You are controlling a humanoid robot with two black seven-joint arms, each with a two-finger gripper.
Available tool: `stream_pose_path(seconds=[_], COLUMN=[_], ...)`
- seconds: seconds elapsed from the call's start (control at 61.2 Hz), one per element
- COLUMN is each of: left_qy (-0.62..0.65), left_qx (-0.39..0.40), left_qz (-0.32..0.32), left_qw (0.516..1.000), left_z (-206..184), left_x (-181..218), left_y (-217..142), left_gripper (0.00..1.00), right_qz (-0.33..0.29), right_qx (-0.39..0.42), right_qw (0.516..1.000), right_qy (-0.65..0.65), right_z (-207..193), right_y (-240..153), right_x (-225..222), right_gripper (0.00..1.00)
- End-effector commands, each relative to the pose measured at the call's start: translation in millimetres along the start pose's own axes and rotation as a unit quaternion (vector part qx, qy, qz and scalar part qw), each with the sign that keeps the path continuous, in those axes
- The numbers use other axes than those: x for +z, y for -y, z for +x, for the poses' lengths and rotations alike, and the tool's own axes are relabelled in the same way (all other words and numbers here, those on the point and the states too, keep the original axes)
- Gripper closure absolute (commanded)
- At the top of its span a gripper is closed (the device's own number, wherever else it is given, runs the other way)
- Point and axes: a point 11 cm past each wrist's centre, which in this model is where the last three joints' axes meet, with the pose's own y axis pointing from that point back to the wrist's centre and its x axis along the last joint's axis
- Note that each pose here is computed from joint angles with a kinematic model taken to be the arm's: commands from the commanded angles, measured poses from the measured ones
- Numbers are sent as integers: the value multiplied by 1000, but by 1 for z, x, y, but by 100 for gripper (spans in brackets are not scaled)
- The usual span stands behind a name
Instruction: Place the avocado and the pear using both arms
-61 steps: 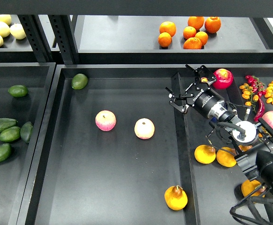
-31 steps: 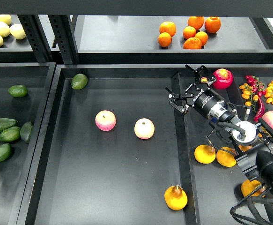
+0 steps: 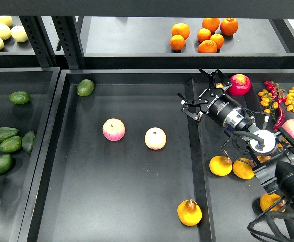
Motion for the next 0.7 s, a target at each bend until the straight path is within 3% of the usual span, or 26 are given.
stream_pose_path(seconds=[0.0,0.131,0.278,0.523,0.686], left_qy=[-1,-2,0,2,-19], left_qx=[-3,-4,-7,-19,-24], left_qz=[-2,-1,-1,-17,-45], left_qw=[1000,1000,1000,1000,999], left_z=[-2,-3,-6,-17,-15], left_x=[1,0,1,15,28], left_y=[1,2,4,6,1], left_gripper=[42,39,24,7,4], right_qz=[0,0,-1,-5,-4], right_qx=[0,-1,-1,0,-1], right_qw=[1000,1000,1000,1000,1000], right_qy=[0,0,0,0,0], right_z=[0,-1,-1,0,-1], right_y=[0,0,0,0,0], right_x=[0,0,0,1,1], right_gripper=[0,0,0,0,0])
